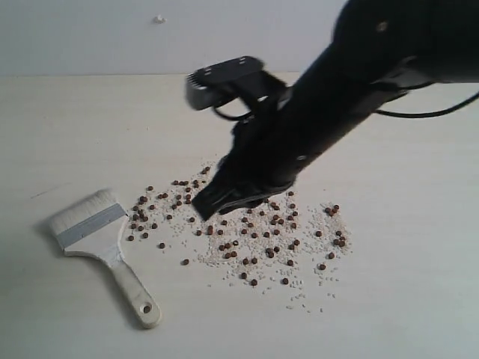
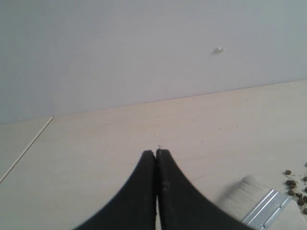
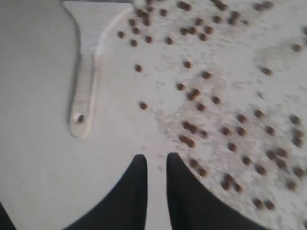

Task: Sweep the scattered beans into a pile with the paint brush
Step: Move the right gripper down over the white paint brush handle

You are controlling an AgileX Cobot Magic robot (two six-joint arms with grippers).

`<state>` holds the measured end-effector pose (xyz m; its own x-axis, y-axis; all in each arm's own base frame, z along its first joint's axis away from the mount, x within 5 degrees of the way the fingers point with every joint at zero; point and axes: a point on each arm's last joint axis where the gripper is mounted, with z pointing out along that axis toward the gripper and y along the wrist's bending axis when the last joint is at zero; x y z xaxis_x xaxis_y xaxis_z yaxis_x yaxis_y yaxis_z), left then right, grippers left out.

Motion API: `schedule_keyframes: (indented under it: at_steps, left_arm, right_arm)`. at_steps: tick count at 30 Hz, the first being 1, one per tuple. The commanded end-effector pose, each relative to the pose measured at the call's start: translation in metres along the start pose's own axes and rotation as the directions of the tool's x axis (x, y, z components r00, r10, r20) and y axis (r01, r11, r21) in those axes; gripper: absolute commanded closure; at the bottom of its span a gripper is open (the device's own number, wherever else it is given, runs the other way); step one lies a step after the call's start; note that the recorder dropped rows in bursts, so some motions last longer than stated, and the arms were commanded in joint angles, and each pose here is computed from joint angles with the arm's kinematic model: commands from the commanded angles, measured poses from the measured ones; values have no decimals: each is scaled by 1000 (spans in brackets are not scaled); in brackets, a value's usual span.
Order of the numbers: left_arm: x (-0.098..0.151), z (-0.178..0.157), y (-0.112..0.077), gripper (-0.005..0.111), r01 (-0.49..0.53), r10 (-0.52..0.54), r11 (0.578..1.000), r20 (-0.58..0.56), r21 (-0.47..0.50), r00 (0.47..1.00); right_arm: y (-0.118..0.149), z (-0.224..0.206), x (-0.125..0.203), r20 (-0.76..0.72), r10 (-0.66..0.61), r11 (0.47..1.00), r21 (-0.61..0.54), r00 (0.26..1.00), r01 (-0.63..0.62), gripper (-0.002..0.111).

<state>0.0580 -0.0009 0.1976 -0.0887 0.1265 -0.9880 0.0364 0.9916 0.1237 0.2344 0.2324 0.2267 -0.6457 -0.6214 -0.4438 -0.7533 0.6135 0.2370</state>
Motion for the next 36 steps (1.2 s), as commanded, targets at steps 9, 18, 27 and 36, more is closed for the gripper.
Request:
schedule_keyframes:
  at_steps: [9,18,27,36]
  left_arm:
    - [-1,0,0,107,7,-7,1000,10,0,1000]
    - [-1,0,0,107,7,-7,1000,10,0,1000]
    - [-1,0,0,107,7,-7,1000,10,0,1000]
    - [-1,0,0,107,7,-7,1000,10,0,1000]
  right_arm:
    - [74,77,-57,36,-164,986,-35,986,165,72]
    - [68,110,-84,-114,-84,996,20,990,87,58]
    - [59,143,-91,-287,-25,995,90,958,53,53]
    - [75,163,-94,-291,-80,990,87,953,110,46]
